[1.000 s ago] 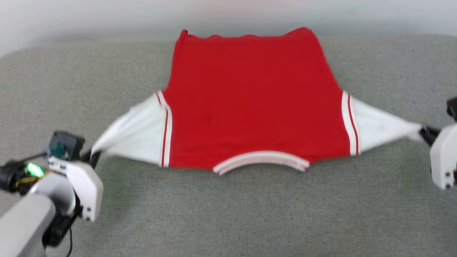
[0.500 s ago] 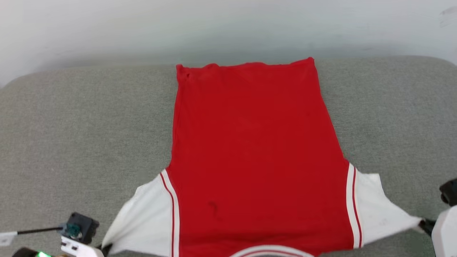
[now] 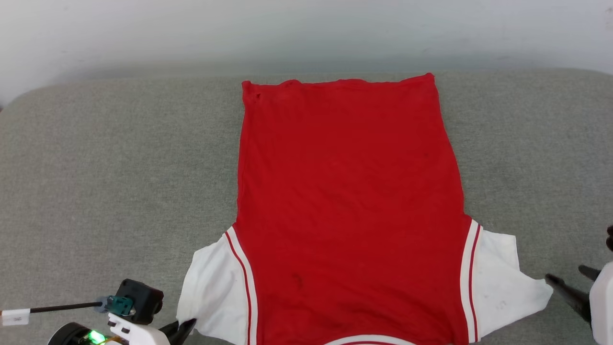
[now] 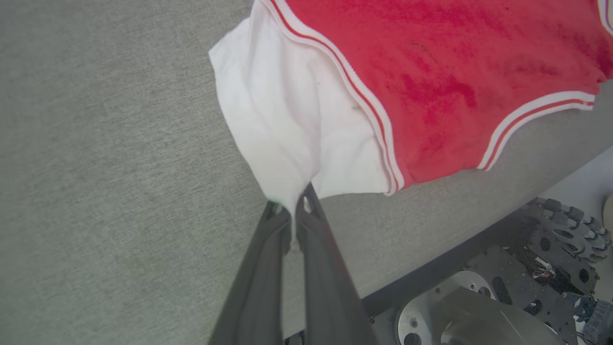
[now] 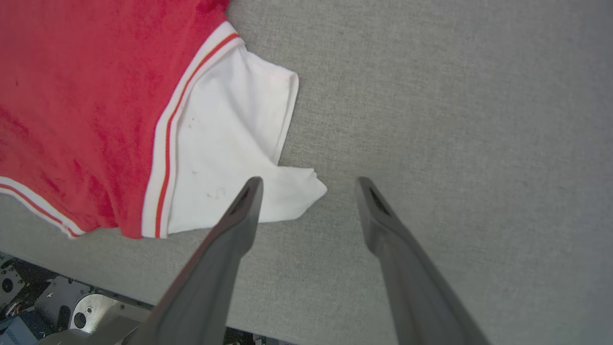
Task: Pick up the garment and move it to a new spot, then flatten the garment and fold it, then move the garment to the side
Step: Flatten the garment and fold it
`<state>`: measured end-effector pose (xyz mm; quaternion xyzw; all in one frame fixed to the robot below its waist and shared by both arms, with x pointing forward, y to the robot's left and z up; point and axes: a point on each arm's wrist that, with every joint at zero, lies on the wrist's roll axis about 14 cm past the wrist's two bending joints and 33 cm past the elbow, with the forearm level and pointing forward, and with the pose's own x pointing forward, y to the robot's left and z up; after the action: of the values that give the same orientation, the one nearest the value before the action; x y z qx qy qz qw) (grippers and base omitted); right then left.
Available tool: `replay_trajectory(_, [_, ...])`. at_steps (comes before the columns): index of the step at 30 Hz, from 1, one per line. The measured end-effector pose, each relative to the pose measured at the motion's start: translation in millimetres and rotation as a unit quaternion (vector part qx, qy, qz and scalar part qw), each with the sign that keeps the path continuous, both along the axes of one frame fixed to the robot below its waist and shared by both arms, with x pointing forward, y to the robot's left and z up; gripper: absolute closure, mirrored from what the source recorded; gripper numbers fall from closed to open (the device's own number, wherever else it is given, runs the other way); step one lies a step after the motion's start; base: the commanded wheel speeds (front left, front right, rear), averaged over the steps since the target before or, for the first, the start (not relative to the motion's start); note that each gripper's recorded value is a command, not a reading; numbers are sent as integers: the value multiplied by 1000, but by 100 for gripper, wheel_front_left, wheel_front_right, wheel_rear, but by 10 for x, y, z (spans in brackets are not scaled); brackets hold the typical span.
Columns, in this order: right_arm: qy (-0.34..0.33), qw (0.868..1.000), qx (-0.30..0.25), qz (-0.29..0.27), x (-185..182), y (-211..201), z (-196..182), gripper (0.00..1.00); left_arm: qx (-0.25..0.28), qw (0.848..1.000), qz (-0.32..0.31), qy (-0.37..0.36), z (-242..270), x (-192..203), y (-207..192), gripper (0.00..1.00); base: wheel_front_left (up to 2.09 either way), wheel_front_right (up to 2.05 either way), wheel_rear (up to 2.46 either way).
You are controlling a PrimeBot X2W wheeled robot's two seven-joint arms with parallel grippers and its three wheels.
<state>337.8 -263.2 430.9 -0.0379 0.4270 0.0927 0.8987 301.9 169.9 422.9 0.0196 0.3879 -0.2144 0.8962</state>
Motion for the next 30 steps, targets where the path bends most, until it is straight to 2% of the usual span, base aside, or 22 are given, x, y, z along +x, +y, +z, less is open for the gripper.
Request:
replay_trajectory(6, [-1,1000,23,6,495,157,253,0,-21,1000,-5,3,128,22,-95,100,0,0,0])
replay_trajectory(11, [-12,1000,25,10,1150,270,433,0,-37,999,-25,-15,239,101,-214,100,0,0,0])
replay_trajectory(15, [16,1000,20,10,1625,394,370,0,-34,999,-34,-24,270,189,-248,100,0,0,0])
replay_trajectory(19, [24,999,-17,22,2108,507,322,0,-50,998,-37,-21,249,265,-320,100,0,0,0])
replay_trajectory(26, [44,999,-26,6,2824,691,34,0,-50,998,-24,-1,71,345,-291,100,0,0,0])
replay_trajectory(30, [60,998,-27,6,3088,865,-217,0,-47,999,-8,14,-34,339,-239,100,0,0,0])
